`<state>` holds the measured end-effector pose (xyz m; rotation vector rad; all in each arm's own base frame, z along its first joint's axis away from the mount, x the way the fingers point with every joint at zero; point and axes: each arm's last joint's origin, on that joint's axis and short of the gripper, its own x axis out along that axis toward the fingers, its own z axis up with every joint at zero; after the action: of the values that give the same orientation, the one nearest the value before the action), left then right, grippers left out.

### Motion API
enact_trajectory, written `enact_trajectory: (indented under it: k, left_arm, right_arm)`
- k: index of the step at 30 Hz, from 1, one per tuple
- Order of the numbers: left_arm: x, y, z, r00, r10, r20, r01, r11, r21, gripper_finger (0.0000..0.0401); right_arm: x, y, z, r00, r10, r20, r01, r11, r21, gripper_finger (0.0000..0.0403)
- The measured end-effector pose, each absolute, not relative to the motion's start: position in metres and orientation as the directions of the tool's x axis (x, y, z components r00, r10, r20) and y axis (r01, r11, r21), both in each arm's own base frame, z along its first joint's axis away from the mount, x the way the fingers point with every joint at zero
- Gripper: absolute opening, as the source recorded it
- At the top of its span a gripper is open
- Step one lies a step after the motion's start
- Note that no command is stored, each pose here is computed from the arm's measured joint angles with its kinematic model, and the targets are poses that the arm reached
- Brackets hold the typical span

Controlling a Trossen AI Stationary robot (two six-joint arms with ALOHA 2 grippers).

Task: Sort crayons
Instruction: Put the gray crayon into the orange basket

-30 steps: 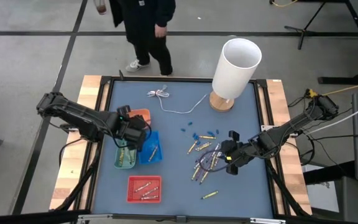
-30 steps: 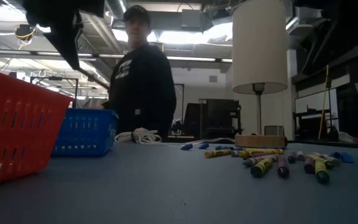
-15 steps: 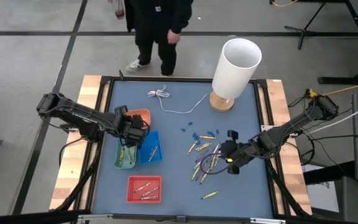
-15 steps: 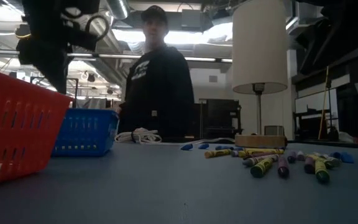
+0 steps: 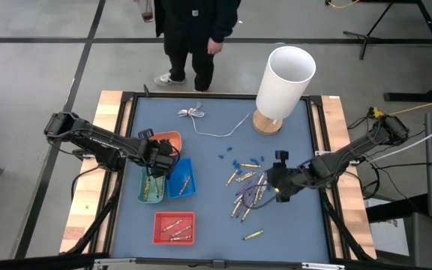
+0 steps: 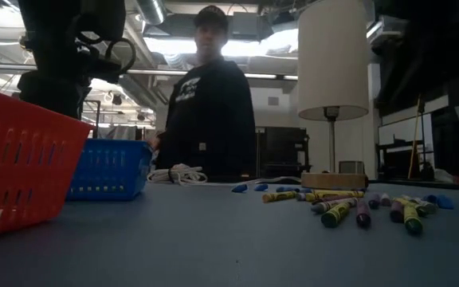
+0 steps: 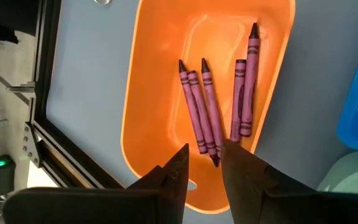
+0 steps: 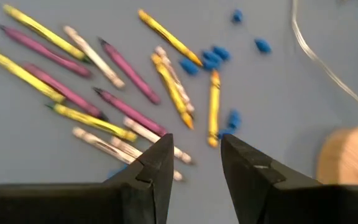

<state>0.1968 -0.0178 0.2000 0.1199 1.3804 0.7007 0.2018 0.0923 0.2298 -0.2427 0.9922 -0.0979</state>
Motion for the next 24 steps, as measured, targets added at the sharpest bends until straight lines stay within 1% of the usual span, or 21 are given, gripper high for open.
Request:
enact_trajectory:
  k: [5, 7, 12, 17, 22, 24]
  left_arm:
    - [0.199, -0.018, 0.200, 0.040, 0.516, -0.856, -0.393, 0.796, 0.461, 0.0076]
    - [0.199, -0.018, 0.200, 0.048, 0.514, -0.856, -0.397, 0.796, 0.456, 0.0076]
    - [0.200, -0.018, 0.200, 0.051, 0.514, -0.856, -0.399, 0.796, 0.455, 0.0076]
    - [0.200, -0.018, 0.200, 0.051, 0.514, -0.856, -0.399, 0.797, 0.454, 0.0076]
    - [0.200, -0.018, 0.200, 0.052, 0.514, -0.856, -0.399, 0.797, 0.454, 0.0076]
    - [0.200, -0.018, 0.200, 0.055, 0.513, -0.856, -0.400, 0.797, 0.452, 0.0076]
  right_arm:
    - [0.203, 0.074, 0.224, 0.480, -0.246, -0.842, -0.030, 0.955, -0.295, 0.0131]
    - [0.202, 0.068, 0.217, 0.445, -0.235, -0.864, -0.076, 0.952, -0.298, 0.0131]
    - [0.199, 0.054, 0.191, 0.388, -0.161, -0.907, -0.183, 0.952, -0.247, 0.0131]
    - [0.196, 0.044, 0.169, 0.399, -0.105, -0.911, -0.223, 0.952, -0.208, 0.0131]
    - [0.196, 0.042, 0.158, 0.431, -0.001, -0.902, -0.264, 0.956, -0.128, 0.0131]
    - [0.196, 0.043, 0.156, 0.442, 0.018, -0.897, -0.284, 0.951, -0.121, 0.0131]
